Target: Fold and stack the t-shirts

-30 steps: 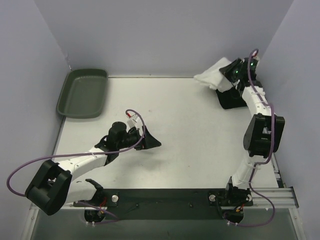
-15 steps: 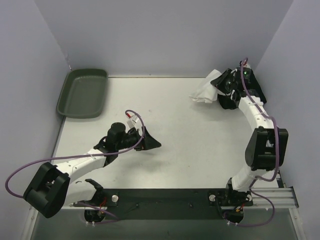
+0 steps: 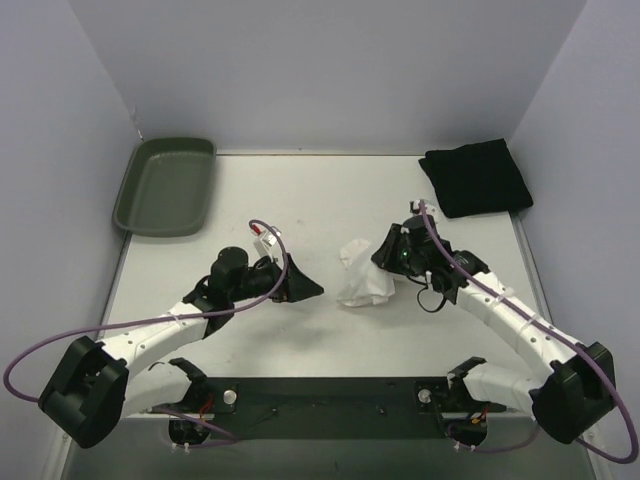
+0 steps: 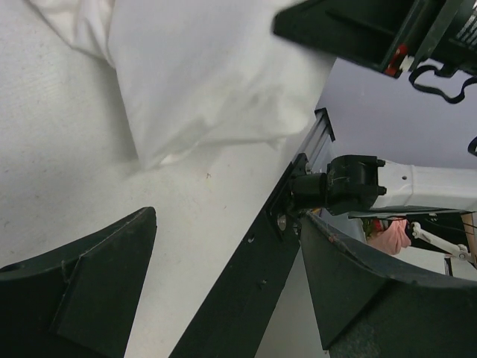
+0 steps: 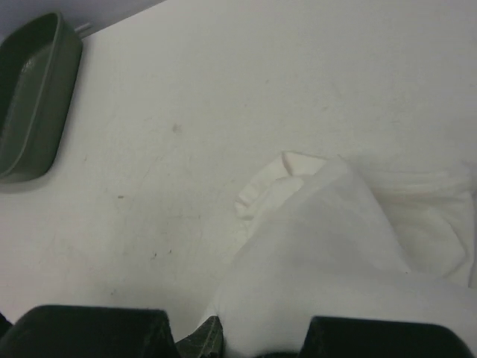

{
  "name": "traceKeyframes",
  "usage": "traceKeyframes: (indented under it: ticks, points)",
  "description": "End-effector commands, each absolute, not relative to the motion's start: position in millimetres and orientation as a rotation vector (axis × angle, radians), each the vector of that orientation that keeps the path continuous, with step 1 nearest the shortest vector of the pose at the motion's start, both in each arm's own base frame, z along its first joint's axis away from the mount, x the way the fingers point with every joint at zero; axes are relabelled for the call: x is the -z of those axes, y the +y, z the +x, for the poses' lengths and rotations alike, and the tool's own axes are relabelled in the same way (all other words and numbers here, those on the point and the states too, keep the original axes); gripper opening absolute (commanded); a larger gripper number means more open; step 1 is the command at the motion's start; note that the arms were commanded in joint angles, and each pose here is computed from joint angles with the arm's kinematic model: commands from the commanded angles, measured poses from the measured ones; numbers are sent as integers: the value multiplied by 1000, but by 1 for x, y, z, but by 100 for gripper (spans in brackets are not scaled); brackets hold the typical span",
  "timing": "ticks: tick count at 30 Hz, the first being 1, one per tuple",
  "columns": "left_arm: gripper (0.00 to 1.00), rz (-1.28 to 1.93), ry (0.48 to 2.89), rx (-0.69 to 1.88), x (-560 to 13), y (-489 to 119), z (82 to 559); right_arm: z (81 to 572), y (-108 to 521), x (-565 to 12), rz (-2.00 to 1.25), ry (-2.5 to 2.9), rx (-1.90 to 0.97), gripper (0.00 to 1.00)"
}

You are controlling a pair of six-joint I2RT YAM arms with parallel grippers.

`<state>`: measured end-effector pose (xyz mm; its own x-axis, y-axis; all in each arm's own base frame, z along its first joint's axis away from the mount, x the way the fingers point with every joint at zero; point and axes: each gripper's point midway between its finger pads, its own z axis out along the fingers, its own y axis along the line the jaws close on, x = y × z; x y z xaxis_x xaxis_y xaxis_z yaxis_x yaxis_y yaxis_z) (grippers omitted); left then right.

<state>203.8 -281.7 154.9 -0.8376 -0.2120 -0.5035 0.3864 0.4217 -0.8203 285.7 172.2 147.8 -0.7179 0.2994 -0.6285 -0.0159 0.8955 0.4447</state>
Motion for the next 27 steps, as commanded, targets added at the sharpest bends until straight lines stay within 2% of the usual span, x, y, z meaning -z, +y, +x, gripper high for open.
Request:
traceKeyframes:
  ticks: [1,8,13,16,17,20,23,27]
  points:
    - [88,181,2029,1429,-180,-279,203,283,176,-199,225,2180,-504,0]
    - [88,168,2012,1424,-188,-273,198,250,202,-214,125,2201,-479,0]
    - [88,159,2006,1405,-191,-268,196,254,224,-203,102,2219,-527,0]
    - [88,143,1994,1390,-194,-265,196,267,265,-206,30,2224,-614,0]
    - [88,140,1992,1383,-194,-263,195,272,284,-226,-20,2193,-680,0]
    - [88,117,1982,1340,-197,-255,198,278,335,-233,-153,2218,-796,0]
    - [88,86,1976,1279,-199,-243,200,280,386,-286,-295,2125,-952,0]
    - [88,-14,1927,1180,-207,-215,203,266,410,-322,-396,2074,-1050,0]
